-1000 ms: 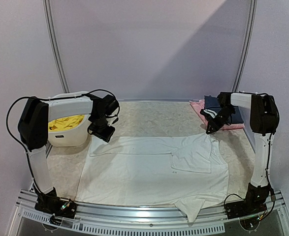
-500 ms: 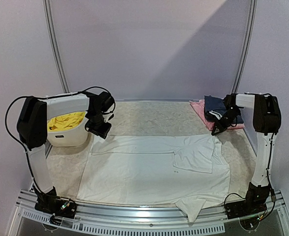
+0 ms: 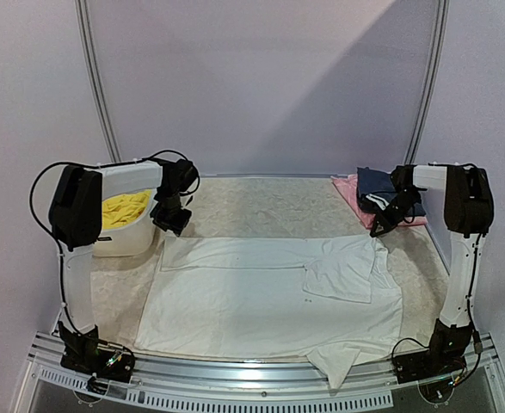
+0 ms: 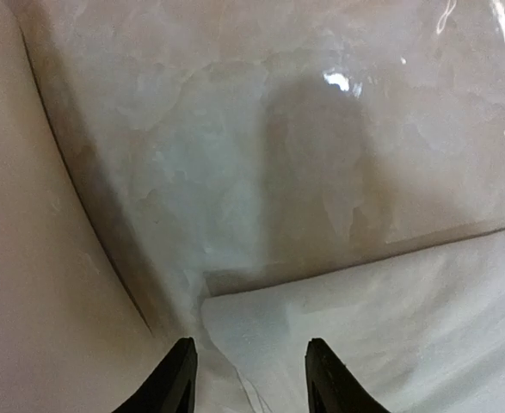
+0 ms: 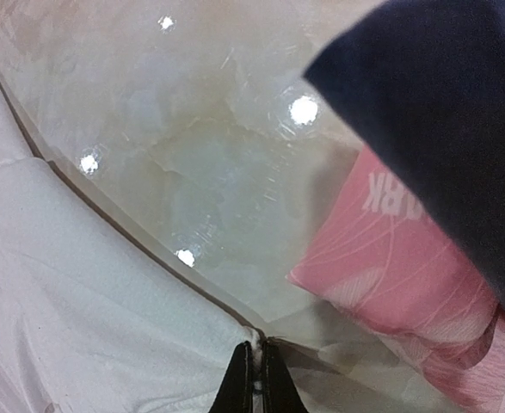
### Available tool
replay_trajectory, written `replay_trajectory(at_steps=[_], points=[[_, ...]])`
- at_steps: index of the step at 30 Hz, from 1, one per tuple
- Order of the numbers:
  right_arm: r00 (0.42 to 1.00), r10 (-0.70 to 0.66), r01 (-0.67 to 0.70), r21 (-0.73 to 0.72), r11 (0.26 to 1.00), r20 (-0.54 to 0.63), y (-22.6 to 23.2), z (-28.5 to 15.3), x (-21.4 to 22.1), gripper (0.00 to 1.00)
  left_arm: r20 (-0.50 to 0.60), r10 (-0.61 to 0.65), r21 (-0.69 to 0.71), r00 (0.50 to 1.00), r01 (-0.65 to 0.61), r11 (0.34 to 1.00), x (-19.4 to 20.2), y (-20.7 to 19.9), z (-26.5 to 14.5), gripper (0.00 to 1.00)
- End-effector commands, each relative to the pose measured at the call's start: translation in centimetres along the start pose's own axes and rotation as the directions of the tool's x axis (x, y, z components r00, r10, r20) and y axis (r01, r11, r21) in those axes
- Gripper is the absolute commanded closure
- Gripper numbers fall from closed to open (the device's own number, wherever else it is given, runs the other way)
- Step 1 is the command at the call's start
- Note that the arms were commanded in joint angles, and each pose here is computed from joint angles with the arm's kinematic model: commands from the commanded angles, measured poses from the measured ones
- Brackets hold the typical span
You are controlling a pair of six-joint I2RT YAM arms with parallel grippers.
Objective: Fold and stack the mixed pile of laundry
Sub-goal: Pick up the 1/3-folded T-shirt from the center of the board.
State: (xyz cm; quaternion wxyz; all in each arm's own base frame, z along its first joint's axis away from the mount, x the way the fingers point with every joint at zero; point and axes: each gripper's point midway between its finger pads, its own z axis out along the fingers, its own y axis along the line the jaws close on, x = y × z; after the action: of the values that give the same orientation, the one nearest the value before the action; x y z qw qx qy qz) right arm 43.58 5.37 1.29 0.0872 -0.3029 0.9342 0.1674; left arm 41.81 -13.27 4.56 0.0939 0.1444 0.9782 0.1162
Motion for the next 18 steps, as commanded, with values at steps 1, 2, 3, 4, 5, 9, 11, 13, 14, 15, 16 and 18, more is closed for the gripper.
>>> replay_trajectory(at_steps=[1,2,3,4,5,9,11,13,14,15,16,18], points=[[0.999,-0.008,0.010,0.053,0.999,-0.041,-0.8,0.0,1.5,1.00,-0.034,0.074,-0.042,0.997,-0.076,0.996,0.8,1.7,-0.5,0.55],[0.999,-0.009,0.011,0.050,0.999,-0.040,-0.8,0.0,1.5,1.00,-0.036,0.069,-0.041,0.997,-0.070,0.997,0.6,2.0,-0.5,0.55],[0.999,-0.009,0.011,0.048,0.999,-0.040,-0.7,0.0,1.5,1.00,-0.048,0.066,-0.025,0.997,-0.067,0.997,0.6,2.1,-0.4,0.54],[0.999,-0.009,0.011,0.048,0.999,-0.041,-0.7,0.0,1.5,1.00,-0.069,0.064,-0.009,0.996,-0.064,0.998,0.6,2.2,-0.2,0.54],[0.999,-0.009,0.011,0.047,0.999,-0.041,-0.8,0.0,1.5,1.00,-0.094,0.064,-0.004,0.994,-0.065,0.998,0.7,2.2,0.1,0.54],[0.999,-0.012,0.015,0.056,0.998,-0.047,-0.9,0.0,1.6,1.00,-0.139,0.077,0.022,0.987,-0.075,0.997,0.8,1.5,1.1,0.55],[0.999,-0.015,0.018,0.065,0.998,-0.052,-1.0,-0.1,1.7,1.00,-0.158,0.077,0.036,0.984,-0.072,0.997,1.1,1.2,1.5,0.55],[0.998,-0.019,0.023,0.071,0.997,-0.056,-1.1,-0.1,1.8,1.00,-0.180,0.082,0.043,0.980,-0.075,0.996,1.6,0.9,2.1,0.55],[0.998,-0.020,0.025,0.074,0.997,-0.058,-1.1,-0.2,1.8,1.00,-0.193,0.086,0.044,0.977,-0.079,0.996,2.0,0.8,2.4,0.55],[0.998,-0.022,0.026,0.077,0.997,-0.060,-1.2,-0.2,1.8,1.00,-0.199,0.087,0.042,0.976,-0.081,0.996,2.2,0.8,2.6,0.55],[0.998,-0.025,0.030,0.080,0.996,-0.061,-1.2,-0.3,1.9,1.00,-0.204,0.089,0.041,0.975,-0.082,0.996,2.3,0.8,2.8,0.55],[0.997,-0.029,0.034,0.089,0.995,-0.066,-1.4,-0.3,1.9,1.00,-0.213,0.090,0.031,0.973,-0.085,0.996,2.5,0.9,3.2,0.55]])
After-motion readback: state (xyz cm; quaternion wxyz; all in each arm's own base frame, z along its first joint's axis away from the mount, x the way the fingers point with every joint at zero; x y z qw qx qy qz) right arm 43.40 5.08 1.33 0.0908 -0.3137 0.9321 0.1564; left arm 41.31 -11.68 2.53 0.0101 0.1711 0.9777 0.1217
